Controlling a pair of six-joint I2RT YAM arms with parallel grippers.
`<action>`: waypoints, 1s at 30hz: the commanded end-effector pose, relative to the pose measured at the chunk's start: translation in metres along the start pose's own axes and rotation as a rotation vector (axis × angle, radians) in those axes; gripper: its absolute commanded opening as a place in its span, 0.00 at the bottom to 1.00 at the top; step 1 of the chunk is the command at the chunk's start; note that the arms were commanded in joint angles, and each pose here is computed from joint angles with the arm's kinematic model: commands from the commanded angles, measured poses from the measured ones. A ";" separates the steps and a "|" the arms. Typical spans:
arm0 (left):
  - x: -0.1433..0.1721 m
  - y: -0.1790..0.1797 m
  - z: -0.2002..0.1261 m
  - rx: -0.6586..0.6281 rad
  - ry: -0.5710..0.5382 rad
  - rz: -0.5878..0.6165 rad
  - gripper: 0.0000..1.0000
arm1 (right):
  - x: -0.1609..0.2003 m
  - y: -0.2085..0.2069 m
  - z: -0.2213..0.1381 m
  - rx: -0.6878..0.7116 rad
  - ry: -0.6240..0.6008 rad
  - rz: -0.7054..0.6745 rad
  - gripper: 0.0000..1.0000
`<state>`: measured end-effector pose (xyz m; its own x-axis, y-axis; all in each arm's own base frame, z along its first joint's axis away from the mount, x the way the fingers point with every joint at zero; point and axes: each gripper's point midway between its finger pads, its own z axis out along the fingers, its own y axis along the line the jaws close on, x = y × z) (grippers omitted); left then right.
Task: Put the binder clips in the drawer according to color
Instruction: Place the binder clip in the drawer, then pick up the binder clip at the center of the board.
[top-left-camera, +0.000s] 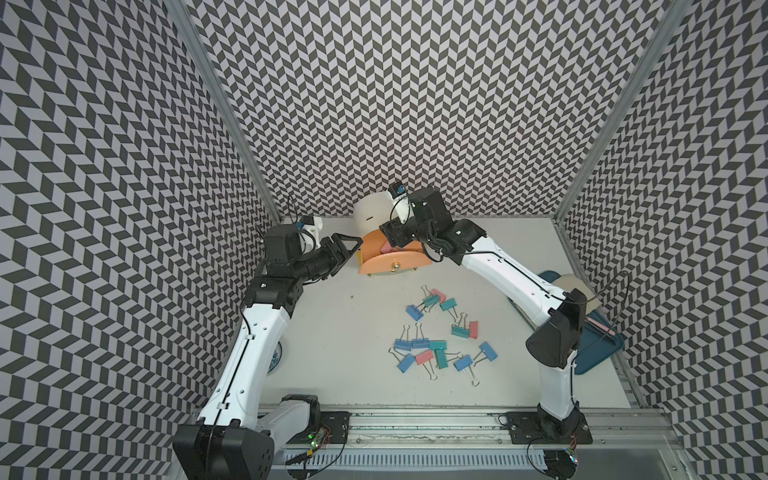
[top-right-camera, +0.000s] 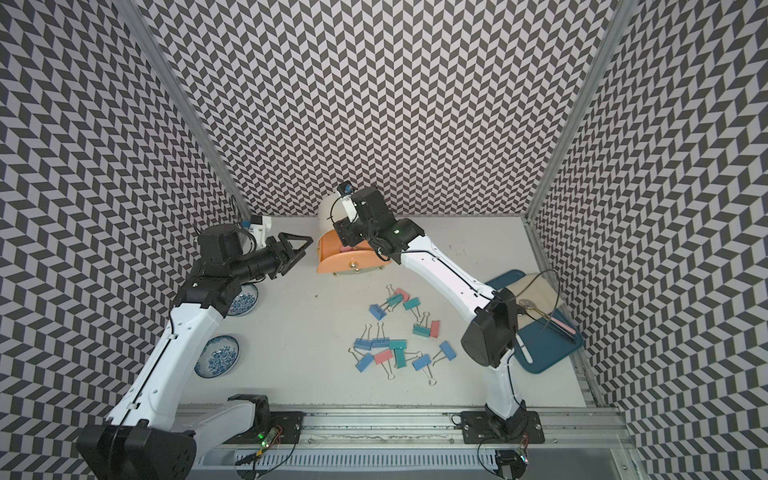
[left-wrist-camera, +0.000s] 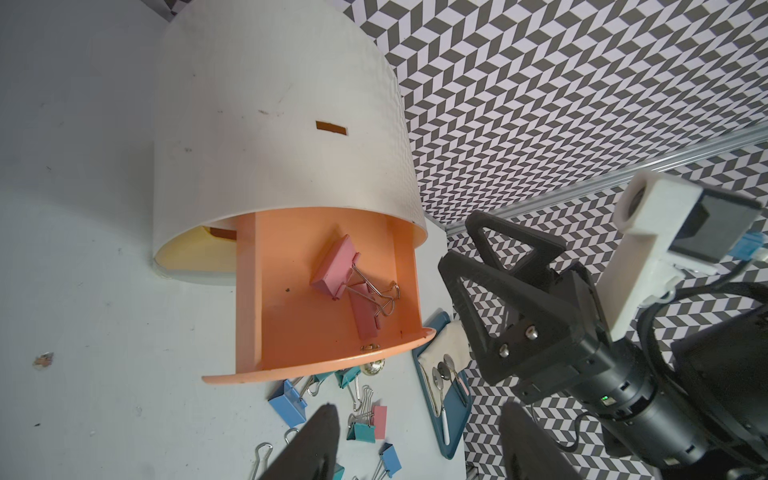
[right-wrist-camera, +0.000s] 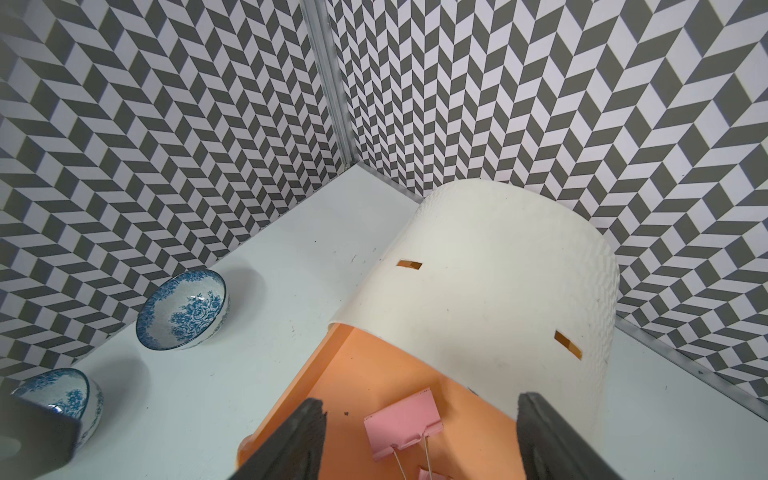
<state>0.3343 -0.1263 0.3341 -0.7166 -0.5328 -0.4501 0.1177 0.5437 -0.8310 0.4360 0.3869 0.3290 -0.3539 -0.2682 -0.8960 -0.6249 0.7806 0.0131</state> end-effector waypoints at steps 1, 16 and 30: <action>0.000 -0.004 -0.001 -0.044 0.001 0.072 0.65 | -0.043 -0.014 -0.040 0.015 -0.134 0.061 0.77; 0.065 0.058 0.000 -0.173 0.111 0.033 0.64 | 0.015 -0.066 -0.095 0.032 -0.111 0.250 0.77; 0.135 0.119 0.001 -0.245 0.226 -0.043 0.63 | 0.128 -0.074 -0.114 0.068 0.039 0.380 0.76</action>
<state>0.2564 -0.1322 0.1758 -0.8573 -0.4252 -0.2903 -0.0863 0.6745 -0.7332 0.3592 0.2317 0.2552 -0.6033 -0.0310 -0.7969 -0.4018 0.8750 0.2702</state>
